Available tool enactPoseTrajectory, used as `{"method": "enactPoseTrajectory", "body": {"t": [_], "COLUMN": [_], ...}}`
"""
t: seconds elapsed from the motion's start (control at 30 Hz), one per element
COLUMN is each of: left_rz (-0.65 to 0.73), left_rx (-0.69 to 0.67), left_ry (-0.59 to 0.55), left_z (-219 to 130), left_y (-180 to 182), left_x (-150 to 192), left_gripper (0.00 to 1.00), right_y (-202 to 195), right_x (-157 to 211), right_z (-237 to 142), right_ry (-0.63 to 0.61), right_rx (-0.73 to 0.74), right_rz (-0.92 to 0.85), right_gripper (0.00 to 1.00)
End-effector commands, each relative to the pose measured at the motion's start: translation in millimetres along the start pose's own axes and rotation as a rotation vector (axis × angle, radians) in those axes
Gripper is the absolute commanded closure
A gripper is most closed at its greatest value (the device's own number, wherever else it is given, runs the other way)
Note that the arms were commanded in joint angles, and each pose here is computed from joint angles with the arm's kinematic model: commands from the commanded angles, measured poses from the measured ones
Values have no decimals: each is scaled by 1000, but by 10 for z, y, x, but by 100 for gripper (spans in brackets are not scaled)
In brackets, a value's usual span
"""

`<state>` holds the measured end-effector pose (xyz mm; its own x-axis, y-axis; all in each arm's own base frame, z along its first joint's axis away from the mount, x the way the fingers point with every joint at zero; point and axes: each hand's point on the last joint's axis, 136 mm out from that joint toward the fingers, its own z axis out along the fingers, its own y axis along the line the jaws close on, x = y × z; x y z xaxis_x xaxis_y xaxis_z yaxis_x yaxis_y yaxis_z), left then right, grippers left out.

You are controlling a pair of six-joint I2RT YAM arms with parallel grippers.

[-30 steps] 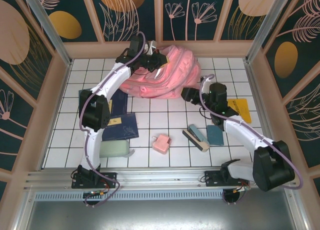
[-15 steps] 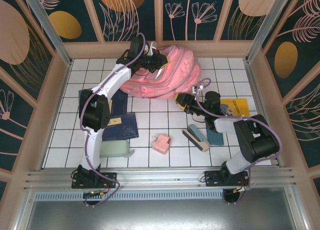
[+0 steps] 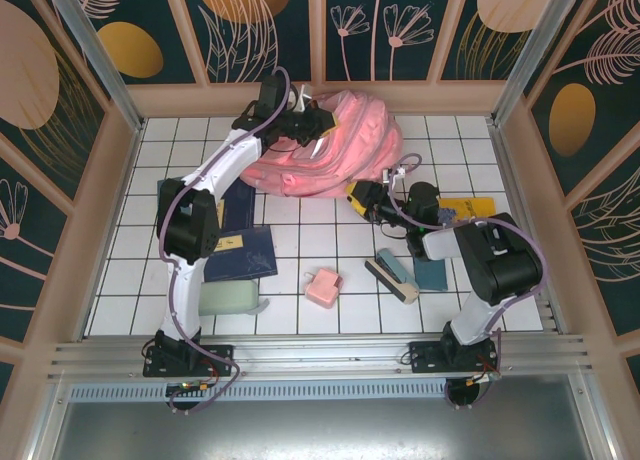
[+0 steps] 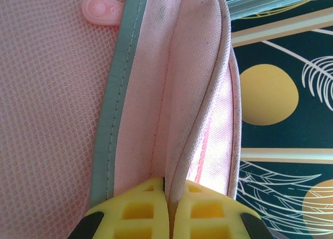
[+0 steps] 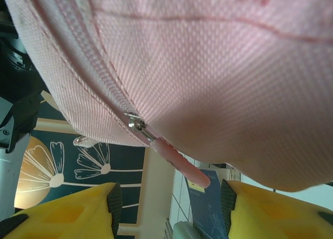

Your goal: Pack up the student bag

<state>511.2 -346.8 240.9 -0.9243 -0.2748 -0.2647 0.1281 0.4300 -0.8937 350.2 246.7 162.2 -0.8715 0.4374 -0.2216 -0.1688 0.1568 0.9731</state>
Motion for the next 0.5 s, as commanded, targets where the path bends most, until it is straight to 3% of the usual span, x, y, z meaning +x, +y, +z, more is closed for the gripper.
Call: {"method": "enactPoseTrajectory", "body": {"t": [0.0, 0.47], "left_rz": [104, 84], "left_rx": [141, 138], "left_ry": [-57, -59], "left_z": [-294, -250], "left_y": [-645, -564], "left_x": [-107, -104], "left_gripper": [100, 100], "right_y": [178, 209], "right_x": [-60, -11], "right_z": [55, 59], "right_ry": [-2, -46], "right_rx": [-68, -76], "right_rz": [-46, -28], "right_gripper": [46, 59]}}
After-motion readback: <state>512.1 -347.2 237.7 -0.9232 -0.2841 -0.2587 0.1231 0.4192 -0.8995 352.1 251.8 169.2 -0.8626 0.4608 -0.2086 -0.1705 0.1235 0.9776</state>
